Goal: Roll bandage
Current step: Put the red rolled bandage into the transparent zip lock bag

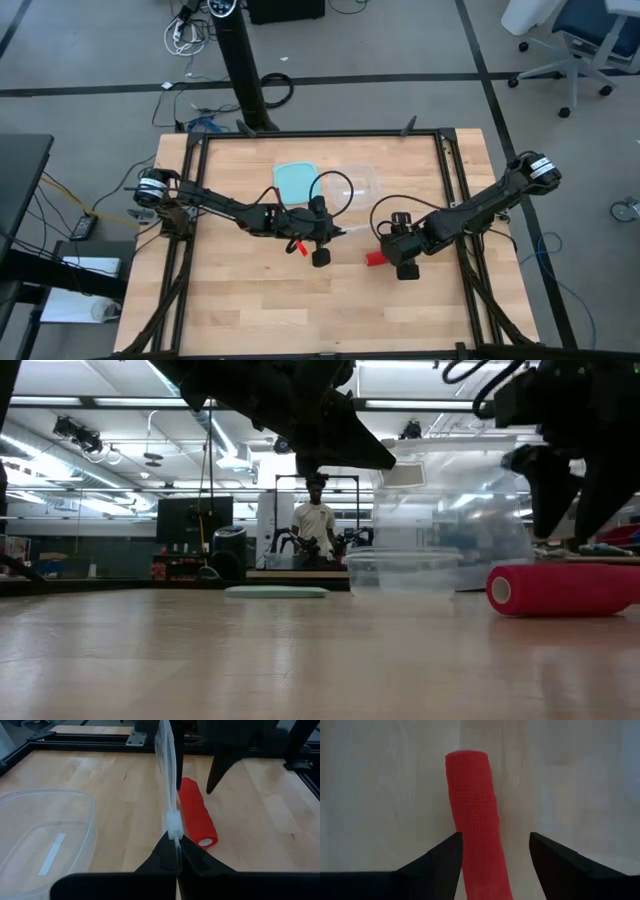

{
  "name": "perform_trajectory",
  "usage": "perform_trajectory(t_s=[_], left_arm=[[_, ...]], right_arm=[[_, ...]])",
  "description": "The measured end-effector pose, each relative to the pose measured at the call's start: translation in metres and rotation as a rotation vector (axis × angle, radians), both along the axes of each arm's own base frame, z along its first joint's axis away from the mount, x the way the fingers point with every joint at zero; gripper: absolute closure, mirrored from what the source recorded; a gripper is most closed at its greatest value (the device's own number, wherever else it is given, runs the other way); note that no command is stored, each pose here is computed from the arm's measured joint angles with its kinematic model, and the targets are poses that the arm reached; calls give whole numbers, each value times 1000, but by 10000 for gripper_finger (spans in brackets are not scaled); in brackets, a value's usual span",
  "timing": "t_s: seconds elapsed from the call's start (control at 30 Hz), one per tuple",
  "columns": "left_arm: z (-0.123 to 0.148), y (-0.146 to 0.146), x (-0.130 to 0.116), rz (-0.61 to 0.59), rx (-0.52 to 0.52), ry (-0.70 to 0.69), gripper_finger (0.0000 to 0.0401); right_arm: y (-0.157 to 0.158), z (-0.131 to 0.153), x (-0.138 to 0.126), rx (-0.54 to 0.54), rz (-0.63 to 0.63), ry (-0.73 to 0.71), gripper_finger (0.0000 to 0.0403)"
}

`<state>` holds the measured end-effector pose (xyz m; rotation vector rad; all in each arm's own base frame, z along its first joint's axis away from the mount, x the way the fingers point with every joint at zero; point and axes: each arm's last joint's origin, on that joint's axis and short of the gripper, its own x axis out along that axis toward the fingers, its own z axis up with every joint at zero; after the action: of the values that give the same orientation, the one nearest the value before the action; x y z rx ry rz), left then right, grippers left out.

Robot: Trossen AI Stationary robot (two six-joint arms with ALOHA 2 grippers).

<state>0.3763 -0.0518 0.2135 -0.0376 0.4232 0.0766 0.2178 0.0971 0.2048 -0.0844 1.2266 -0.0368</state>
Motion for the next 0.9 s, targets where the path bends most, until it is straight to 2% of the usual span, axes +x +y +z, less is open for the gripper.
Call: perform_trajectory(t_s=[0.17, 0.57, 0.9], left_arm=[[0, 0, 0, 7, 4, 5, 401], [-1, 2, -1, 66, -21, 7, 401], [-2, 3, -1, 86, -31, 19, 401]], right_arm=[[-2, 26, 0, -12, -32, -114, 179], [4, 61, 29, -378, 131, -329, 179], [6, 63, 36, -359, 171, -368, 179]])
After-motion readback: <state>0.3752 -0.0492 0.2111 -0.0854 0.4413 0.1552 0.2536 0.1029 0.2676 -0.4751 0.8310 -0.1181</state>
